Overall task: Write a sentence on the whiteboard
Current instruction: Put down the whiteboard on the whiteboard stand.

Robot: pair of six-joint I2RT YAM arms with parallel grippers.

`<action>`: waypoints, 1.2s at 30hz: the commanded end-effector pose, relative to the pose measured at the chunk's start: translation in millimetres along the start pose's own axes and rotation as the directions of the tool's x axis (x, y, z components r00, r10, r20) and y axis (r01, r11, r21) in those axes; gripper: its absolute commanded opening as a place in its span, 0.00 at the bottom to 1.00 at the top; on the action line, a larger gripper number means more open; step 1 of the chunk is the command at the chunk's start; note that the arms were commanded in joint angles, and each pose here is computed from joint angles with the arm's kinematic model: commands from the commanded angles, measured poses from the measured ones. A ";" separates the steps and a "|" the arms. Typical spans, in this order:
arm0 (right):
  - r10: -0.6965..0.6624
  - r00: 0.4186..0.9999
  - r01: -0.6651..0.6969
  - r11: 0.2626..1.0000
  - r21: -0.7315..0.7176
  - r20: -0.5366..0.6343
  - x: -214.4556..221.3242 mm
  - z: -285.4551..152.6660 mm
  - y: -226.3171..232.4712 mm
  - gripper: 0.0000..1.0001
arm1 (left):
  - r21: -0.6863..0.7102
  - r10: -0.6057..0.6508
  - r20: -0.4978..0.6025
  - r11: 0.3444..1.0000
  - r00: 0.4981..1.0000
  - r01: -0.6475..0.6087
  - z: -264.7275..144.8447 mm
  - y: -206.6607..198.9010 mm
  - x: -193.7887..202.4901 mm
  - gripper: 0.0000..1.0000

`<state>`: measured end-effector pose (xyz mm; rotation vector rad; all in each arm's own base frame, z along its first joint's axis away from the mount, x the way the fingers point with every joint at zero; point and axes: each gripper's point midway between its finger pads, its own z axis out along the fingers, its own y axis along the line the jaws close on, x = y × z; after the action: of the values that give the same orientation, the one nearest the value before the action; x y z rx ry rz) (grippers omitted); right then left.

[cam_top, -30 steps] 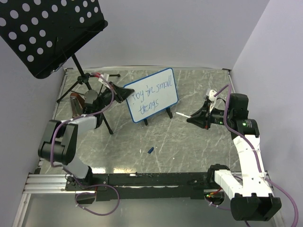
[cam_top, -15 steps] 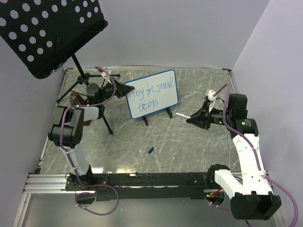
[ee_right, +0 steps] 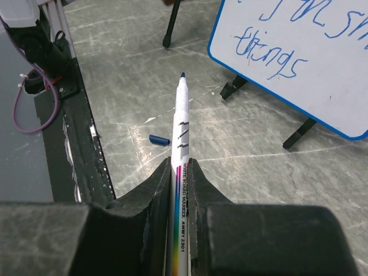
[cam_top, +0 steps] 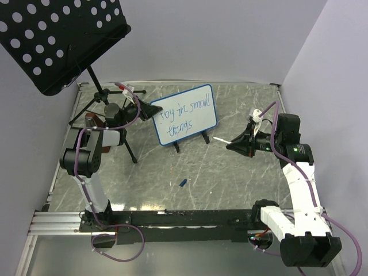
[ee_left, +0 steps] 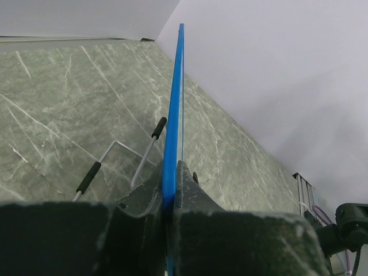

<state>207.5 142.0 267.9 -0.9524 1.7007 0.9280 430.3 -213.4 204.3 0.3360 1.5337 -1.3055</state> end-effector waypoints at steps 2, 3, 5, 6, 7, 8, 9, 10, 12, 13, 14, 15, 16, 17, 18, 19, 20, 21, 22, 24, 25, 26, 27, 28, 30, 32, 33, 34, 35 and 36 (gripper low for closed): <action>-0.042 0.999 0.043 0.999 -0.015 0.020 -4.6 -1.0 1.9 0.00 | 0.013 0.040 -0.100 0.999 0.994 -0.039 -8.3 11.8 23.1 0.02; -0.044 0.999 0.044 0.999 -0.016 0.022 -4.9 -1.1 2.4 0.00 | 0.005 0.034 -0.112 0.999 0.993 -0.034 -9.5 14.2 24.8 0.03; -0.045 0.999 0.046 0.999 -0.017 0.023 -5.1 -1.2 3.0 0.00 | -0.012 0.032 -0.143 0.999 0.989 -0.035 -12.4 19.8 29.0 0.04; -0.044 0.999 0.044 0.999 -0.018 0.022 -5.2 -1.2 3.0 0.00 | -0.007 0.039 -0.148 0.999 0.988 -0.041 -13.3 19.3 29.4 0.04; -0.044 0.999 0.044 0.999 -0.018 0.022 -5.2 -1.4 3.4 0.00 | -0.002 0.028 -0.152 1.000 0.988 -0.029 -14.4 18.4 31.2 0.04; -0.045 0.999 0.046 0.999 -0.017 0.023 -5.4 -1.6 3.6 0.00 | 0.036 0.042 -0.155 0.999 0.987 -0.037 -14.2 12.6 30.9 0.04; -0.045 0.999 0.046 0.999 -0.019 0.023 -5.5 -1.5 3.9 0.00 | 0.049 0.035 -0.156 0.998 0.987 -0.028 -13.6 10.9 30.9 0.04; -0.044 0.999 0.044 0.999 -0.020 0.024 -5.4 -1.5 4.3 0.00 | 0.057 0.003 -0.160 0.998 0.987 0.006 -12.7 10.6 32.5 0.04; -0.045 0.999 0.046 0.999 -0.022 0.024 -5.9 -1.6 4.6 0.00 | 0.095 -0.009 -0.162 0.995 0.987 0.024 -14.1 5.0 33.2 0.03; -0.044 0.999 0.044 0.999 -0.021 0.023 -5.6 -1.7 4.6 0.00 | 0.099 -0.024 -0.162 0.994 0.986 0.040 -15.8 6.0 36.2 0.02; -0.049 0.998 0.050 0.999 -0.019 0.025 -6.3 -2.1 5.2 0.00 | 0.121 0.004 -0.140 0.993 0.990 0.013 -16.0 2.9 31.5 0.02; -0.048 0.999 0.049 0.999 -0.018 0.024 -5.7 -2.0 5.0 0.00 | 0.119 -0.027 -0.138 0.992 0.990 0.043 -18.1 2.6 33.3 0.02; -0.050 0.998 0.050 0.999 -0.018 0.024 -6.2 -2.1 5.0 0.00 | 0.126 -0.030 -0.131 0.991 0.991 0.046 -18.5 1.3 32.0 0.02; -0.046 0.999 0.047 0.999 -0.017 0.024 -5.8 -2.2 4.5 0.00 | 0.134 -0.030 -0.126 0.990 0.992 0.047 -18.6 -0.2 30.2 0.01; -0.048 0.999 0.049 0.999 -0.020 0.024 -5.9 -2.1 5.4 0.00 | 0.149 -0.032 -0.113 0.988 0.993 0.049 -17.9 -4.5 25.6 0.01; -0.049 0.998 0.050 0.999 -0.018 0.025 -6.3 -2.5 5.3 0.00 | 0.159 -0.033 -0.105 0.986 0.994 0.050 -17.6 -6.5 23.7 0.01; -0.048 0.999 0.049 0.999 -0.019 0.023 -5.5 -1.9 4.6 0.00 | 0.166 -0.031 -0.087 0.985 0.996 0.045 -16.7 -9.5 18.7 0.02; -0.051 0.998 0.052 0.999 -0.018 0.024 -5.9 -2.2 5.1 0.00 | 0.183 -0.038 -0.067 0.982 0.997 0.050 -16.3 -15.2 12.6 0.01; -0.050 0.998 0.050 0.999 -0.017 0.023 -5.6 -2.0 4.6 0.00 | 0.179 -0.047 -0.056 0.982 0.997 0.057 -15.4 -15.2 8.4 0.01; -0.048 0.999 0.049 0.999 -0.014 0.022 -5.0 -2.0 4.1 0.00 | 0.186 -0.043 -0.036 0.981 0.998 0.049 -12.6 -19.6 -2.2 0.01; -0.048 0.999 0.048 0.999 -0.013 0.021 -5.1 -2.0 3.7 0.00 | 0.189 -0.043 -0.032 0.981 0.999 0.048 -12.7 -22.4 -5.0 0.01; -0.047 0.999 0.047 0.999 -0.013 0.020 -4.7 -1.8 3.5 0.00 | 0.196 -0.041 -0.028 0.979 0.999 0.046 -11.8 -25.0 -10.4 0.01; -0.047 0.999 0.047 0.999 -0.015 0.021 -4.8 -1.8 3.8 0.00 | 0.204 -0.040 -0.038 0.978 0.998 0.047 -11.6 -28.9 -11.6 0.01; -0.047 0.999 0.047 0.999 -0.015 0.021 -4.8 -1.6 3.4 0.00 | 0.208 -0.035 -0.037 0.977 0.999 0.042 -11.4 -31.1 -13.9 0.01; -0.045 0.999 0.045 0.999 -0.012 0.020 -4.2 -1.6 2.4 0.00 | 0.223 -0.023 -0.038 0.974 0.999 0.031 -12.0 -36.8 -17.1 0.01; -0.042 0.999 0.043 0.999 -0.014 0.019 -3.7 -1.1 2.3 0.00 | 0.225 -0.016 -0.036 0.974 0.999 0.024 -12.4 -37.5 -17.1 0.01; -0.042 0.999 0.043 0.999 -0.013 0.018 -3.9 -1.2 2.2 0.00 | 0.224 -0.013 -0.036 0.974 0.999 0.020 -12.1 -36.4 -16.8 0.01; -0.041 0.999 0.041 0.999 -0.013 0.018 -3.3 -1.0 1.8 0.00 | 0.222 -0.011 -0.040 0.975 0.999 0.019 -12.1 -35.9 -16.0 0.01; -0.042 0.999 0.043 0.999 -0.011 0.018 -3.4 -1.1 1.8 0.00 | 0.214 0.001 -0.040 0.977 0.999 0.008 -11.7 -32.3 -14.2 0.02; -0.041 0.999 0.041 0.999 -0.013 0.018 -3.5 -1.1 2.1 0.00 | 0.203 0.006 -0.038 0.979 0.999 0.002 -11.1 -29.8 -14.1 0.01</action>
<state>205.8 142.0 266.7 -0.9541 1.7059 0.9316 412.1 -208.6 180.3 0.3006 1.6590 -1.5692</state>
